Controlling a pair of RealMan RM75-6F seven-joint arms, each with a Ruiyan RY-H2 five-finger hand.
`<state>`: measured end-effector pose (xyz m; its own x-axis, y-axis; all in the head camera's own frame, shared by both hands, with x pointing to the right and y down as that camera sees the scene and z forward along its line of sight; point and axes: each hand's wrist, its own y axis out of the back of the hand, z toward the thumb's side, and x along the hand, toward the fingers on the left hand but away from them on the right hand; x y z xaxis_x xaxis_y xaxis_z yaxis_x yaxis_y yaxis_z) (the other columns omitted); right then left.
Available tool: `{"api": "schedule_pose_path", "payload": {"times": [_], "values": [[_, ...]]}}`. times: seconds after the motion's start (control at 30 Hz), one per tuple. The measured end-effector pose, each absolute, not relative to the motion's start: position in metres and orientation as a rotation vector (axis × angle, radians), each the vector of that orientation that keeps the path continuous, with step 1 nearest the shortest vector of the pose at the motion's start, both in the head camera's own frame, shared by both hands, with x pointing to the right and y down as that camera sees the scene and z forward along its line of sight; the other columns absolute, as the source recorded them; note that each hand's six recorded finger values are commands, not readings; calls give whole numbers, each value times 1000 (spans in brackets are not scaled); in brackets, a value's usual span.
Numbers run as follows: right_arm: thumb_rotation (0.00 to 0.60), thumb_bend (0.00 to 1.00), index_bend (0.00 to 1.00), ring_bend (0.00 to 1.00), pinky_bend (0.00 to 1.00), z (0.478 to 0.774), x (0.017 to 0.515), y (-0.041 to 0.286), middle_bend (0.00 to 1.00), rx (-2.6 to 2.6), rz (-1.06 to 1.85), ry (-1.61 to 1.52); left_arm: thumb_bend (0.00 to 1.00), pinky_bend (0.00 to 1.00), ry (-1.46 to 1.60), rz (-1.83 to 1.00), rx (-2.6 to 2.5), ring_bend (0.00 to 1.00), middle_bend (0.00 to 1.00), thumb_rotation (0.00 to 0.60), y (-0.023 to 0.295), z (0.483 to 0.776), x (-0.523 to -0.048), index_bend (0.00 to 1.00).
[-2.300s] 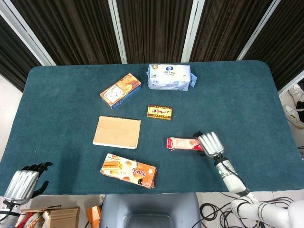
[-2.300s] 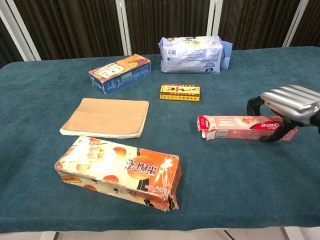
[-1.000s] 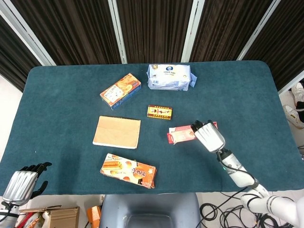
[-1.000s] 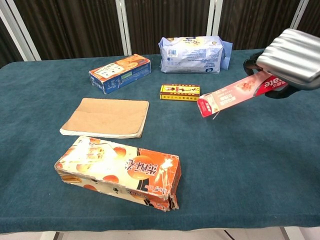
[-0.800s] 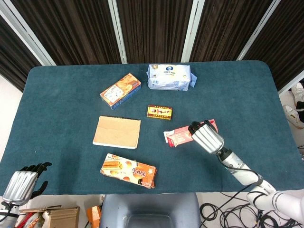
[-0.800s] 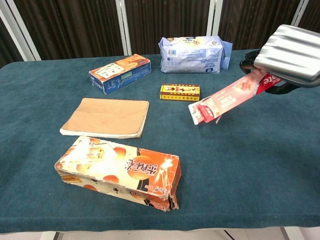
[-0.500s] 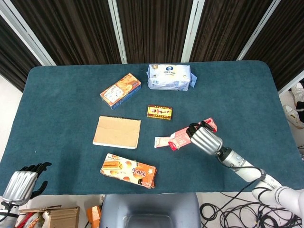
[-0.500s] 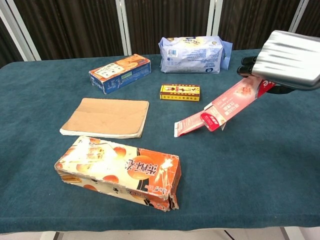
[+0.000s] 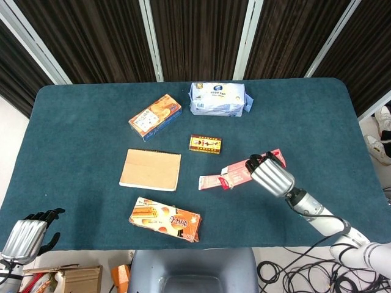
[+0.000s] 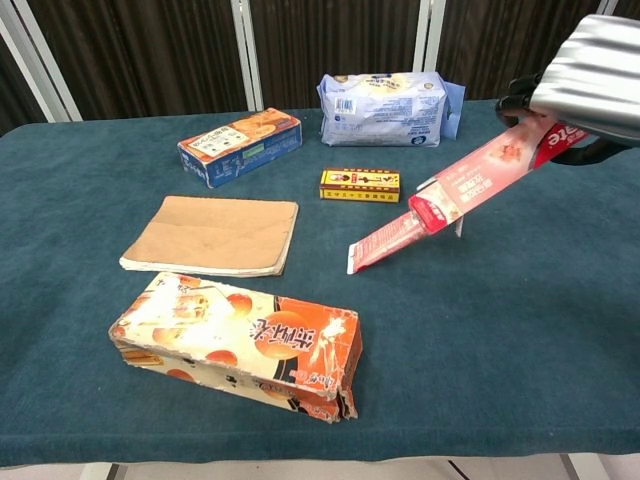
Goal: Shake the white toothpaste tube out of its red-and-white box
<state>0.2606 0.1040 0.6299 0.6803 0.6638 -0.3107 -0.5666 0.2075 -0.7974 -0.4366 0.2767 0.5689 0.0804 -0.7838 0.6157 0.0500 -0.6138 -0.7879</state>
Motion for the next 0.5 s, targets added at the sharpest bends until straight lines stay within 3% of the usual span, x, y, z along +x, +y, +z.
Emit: {"api": "schedule_pose_path", "payload": {"times": [0.3, 0.5], "values": [[600, 657, 664, 854, 844, 608, 288, 94, 559, -1248, 1165, -216, 359, 487, 725, -1611, -1702, 412, 408, 600, 277, 570, -435, 308], [600, 652, 653, 853, 844, 626, 298, 91, 559, -1293, 1268, -258, 360, 487, 711, -1612, -1705, 412, 408, 600, 278, 572, -434, 308]]}}
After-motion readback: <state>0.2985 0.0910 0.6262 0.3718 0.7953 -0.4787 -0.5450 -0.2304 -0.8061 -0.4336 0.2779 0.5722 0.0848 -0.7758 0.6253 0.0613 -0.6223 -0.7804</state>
